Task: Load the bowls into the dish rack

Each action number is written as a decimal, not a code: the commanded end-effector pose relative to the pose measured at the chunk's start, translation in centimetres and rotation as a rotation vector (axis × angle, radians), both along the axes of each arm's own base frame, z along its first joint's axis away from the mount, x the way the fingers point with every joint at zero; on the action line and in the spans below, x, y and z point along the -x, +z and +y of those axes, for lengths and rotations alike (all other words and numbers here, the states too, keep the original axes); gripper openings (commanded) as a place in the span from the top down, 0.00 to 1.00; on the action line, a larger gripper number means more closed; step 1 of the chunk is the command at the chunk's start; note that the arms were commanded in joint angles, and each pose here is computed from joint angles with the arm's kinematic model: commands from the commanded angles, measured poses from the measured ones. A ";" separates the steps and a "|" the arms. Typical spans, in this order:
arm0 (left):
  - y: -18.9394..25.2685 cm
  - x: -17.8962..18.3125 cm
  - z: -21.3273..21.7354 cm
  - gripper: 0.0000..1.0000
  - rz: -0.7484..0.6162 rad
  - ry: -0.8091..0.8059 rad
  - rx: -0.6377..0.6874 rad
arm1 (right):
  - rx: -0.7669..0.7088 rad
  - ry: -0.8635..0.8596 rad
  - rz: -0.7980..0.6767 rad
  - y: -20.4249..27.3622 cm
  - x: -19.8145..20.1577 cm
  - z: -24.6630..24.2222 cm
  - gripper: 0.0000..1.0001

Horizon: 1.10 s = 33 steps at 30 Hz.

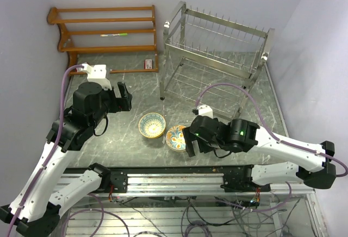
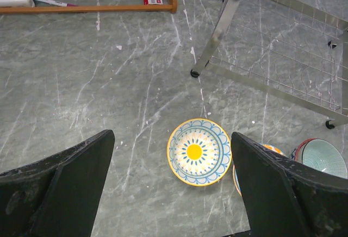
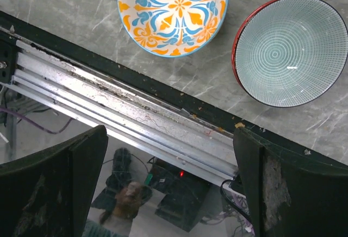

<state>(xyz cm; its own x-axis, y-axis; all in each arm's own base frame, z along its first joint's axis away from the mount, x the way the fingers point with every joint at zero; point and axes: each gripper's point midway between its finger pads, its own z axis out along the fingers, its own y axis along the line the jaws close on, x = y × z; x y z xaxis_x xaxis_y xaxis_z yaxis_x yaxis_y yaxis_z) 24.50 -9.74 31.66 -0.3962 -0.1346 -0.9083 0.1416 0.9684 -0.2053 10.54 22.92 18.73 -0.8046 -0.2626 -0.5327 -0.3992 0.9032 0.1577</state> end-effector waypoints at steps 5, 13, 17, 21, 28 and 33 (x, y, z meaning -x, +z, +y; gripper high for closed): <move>1.5 -0.2 0.3 0.01 -0.050 0.009 -0.003 | 0.058 -0.027 0.005 -1.2 0.1 -1.4 0.00; 1.4 -0.6 0.2 0.01 -0.056 0.020 0.005 | 0.096 -0.071 -0.014 -2.7 -1.1 -3.5 0.09; 1.2 -0.9 0.0 0.01 -0.051 0.019 -0.002 | 0.001 -0.050 0.045 -3.8 -2.8 -3.0 0.18; 1.2 -1.2 -0.1 0.01 -0.048 0.014 -0.016 | -0.065 -0.012 0.041 -4.3 -4.5 -2.4 0.23; 1.4 -1.7 0.3 0.01 -0.060 0.029 -0.049 | -0.053 0.044 0.033 -5.2 -6.5 -0.5 0.34; 1.2 -1.7 0.4 0.01 -0.064 0.037 -0.048 | 0.004 -0.008 0.049 -6.7 -7.6 -0.5 0.37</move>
<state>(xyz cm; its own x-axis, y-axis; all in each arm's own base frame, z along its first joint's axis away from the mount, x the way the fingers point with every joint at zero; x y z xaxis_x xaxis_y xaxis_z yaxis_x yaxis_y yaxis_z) 25.79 -9.46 31.10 -0.3963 -0.0878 -0.9139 0.1193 0.9821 -0.1461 16.58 21.58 11.63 -0.8464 -0.2689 -0.4597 -0.3869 0.9036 0.1839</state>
